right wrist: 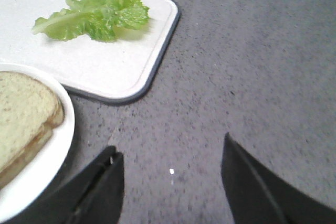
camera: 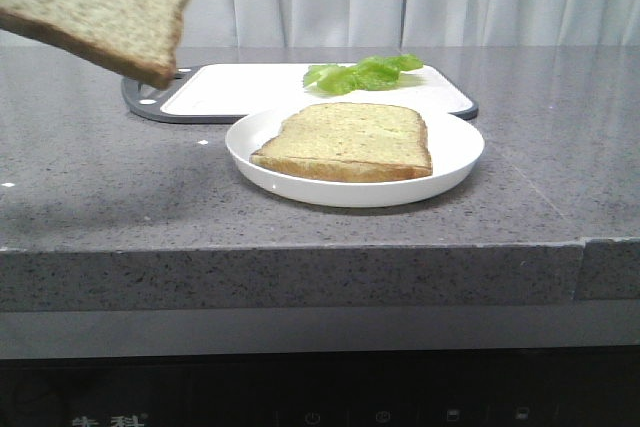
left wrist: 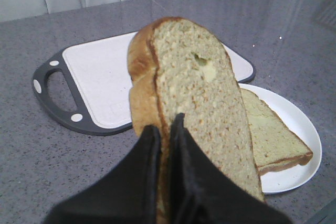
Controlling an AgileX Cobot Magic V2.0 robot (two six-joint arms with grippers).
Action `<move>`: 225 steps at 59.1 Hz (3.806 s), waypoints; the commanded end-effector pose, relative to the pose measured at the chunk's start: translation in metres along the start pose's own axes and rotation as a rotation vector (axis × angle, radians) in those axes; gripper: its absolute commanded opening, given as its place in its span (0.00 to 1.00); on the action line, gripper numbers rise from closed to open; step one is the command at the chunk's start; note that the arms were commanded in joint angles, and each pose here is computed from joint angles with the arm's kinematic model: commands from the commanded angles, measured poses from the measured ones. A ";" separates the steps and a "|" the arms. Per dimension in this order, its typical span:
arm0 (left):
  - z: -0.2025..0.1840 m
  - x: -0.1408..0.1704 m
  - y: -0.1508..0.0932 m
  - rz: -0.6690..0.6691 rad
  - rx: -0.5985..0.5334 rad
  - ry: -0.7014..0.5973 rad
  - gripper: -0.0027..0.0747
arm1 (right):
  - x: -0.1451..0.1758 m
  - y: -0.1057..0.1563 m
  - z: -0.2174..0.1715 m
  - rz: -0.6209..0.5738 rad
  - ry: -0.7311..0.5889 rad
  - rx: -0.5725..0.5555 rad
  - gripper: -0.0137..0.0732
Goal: Left arm grabs bread, right arm adds lettuce
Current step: 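Reach the right gripper to the lettuce leaf and grasp it, then carry the lettuce with the right gripper and lower it onto the bread, then open the right gripper and raise it away from the plate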
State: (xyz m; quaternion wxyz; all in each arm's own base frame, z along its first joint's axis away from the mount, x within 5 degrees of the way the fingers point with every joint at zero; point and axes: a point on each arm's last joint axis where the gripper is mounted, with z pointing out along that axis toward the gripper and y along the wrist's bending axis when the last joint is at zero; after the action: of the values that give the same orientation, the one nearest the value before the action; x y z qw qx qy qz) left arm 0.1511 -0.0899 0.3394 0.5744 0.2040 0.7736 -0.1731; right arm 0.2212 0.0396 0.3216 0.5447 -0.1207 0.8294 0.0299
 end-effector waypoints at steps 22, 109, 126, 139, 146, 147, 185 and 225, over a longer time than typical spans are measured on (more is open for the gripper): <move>-0.018 -0.020 0.002 -0.014 -0.019 -0.164 0.01 | -0.075 0.023 0.159 -0.202 0.036 -0.086 0.74; -0.018 -0.018 0.002 -0.022 -0.015 -0.137 0.01 | -0.098 0.037 0.249 -0.339 0.117 -0.150 0.09; -0.018 -0.018 0.002 -0.025 -0.014 -0.137 0.01 | -0.125 0.037 0.219 -0.258 0.046 -0.175 0.09; -0.018 -0.018 0.002 -0.025 -0.014 -0.137 0.01 | -0.132 0.038 0.174 -0.148 -0.001 -0.210 0.09; -0.018 -0.018 0.002 -0.025 -0.014 -0.137 0.01 | -0.118 0.043 0.141 -0.144 -0.007 -0.212 0.09; -0.018 -0.018 0.002 -0.025 -0.014 -0.137 0.01 | -0.118 0.046 0.133 -0.147 -0.018 -0.215 0.09; -0.018 -0.018 0.002 -0.025 -0.015 -0.139 0.01 | -0.028 0.094 0.080 -0.115 0.018 -0.307 0.09; -0.018 -0.018 0.002 -0.025 -0.015 -0.139 0.01 | -0.019 0.096 0.092 -0.117 0.058 -0.305 0.69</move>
State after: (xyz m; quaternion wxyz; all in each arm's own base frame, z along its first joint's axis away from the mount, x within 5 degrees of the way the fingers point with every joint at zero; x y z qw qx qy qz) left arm 0.1417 -0.0824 0.3433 0.5820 0.1981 0.7694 -0.1733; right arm 0.2894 0.1559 0.2640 0.4378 -0.2656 0.8506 0.1190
